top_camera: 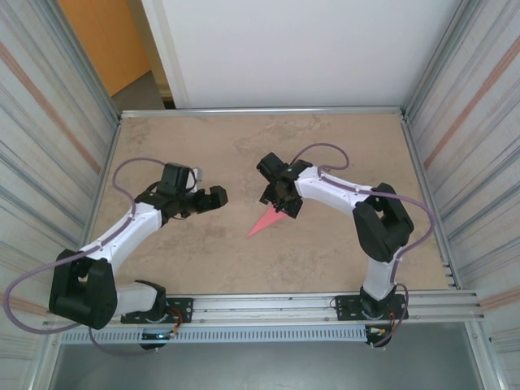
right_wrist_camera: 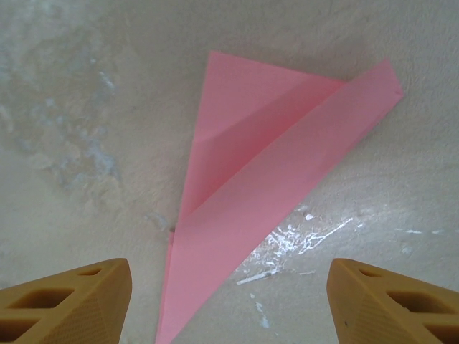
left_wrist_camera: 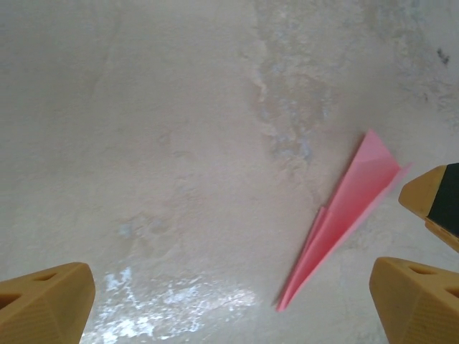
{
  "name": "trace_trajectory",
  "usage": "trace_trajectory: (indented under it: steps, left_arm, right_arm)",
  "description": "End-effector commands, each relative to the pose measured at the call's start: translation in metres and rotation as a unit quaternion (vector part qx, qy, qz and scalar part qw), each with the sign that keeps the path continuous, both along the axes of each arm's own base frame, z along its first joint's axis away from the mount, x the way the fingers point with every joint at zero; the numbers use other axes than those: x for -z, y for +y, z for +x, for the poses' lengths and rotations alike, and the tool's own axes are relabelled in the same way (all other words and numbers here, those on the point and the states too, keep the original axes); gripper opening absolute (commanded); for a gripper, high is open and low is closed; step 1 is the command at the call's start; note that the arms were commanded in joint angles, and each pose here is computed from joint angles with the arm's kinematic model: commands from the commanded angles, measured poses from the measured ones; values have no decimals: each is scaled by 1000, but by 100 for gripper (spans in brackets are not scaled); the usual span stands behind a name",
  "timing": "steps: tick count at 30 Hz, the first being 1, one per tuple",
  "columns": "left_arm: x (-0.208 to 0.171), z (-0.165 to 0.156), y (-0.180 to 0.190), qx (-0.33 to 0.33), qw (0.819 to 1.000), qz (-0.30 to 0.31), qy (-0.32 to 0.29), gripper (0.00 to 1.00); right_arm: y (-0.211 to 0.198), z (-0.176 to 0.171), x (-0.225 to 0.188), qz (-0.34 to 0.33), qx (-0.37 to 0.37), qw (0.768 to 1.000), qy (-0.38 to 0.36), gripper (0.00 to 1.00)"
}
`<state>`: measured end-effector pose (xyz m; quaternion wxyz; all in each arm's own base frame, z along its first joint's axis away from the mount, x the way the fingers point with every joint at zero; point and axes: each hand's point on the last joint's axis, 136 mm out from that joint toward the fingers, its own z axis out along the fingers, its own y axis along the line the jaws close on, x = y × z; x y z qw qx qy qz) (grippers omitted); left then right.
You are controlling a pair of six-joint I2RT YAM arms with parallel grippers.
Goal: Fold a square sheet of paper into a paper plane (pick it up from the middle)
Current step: Turn over a paper plane at the center of the table.
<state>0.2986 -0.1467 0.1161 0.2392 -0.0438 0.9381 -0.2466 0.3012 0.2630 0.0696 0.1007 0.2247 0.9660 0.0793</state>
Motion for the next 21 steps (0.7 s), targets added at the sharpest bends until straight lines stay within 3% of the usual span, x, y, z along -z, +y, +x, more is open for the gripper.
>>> trace_trajectory:
  steps: [1, 13, 21]
  left_arm:
    - [2, -2, 12, -6, 1000, 18, -14, 99]
    - [13, -8, 12, 5, 1000, 14, -4, 99]
    - [15, -6, 9, 5, 1000, 8, 0, 99]
  right_arm:
    - [-3, -6, 9, -31, 40, 998, 25, 72]
    - [0, -11, 23, -47, 63, 995, 66, 65]
    - [-3, -19, 19, -45, 82, 993, 73, 49]
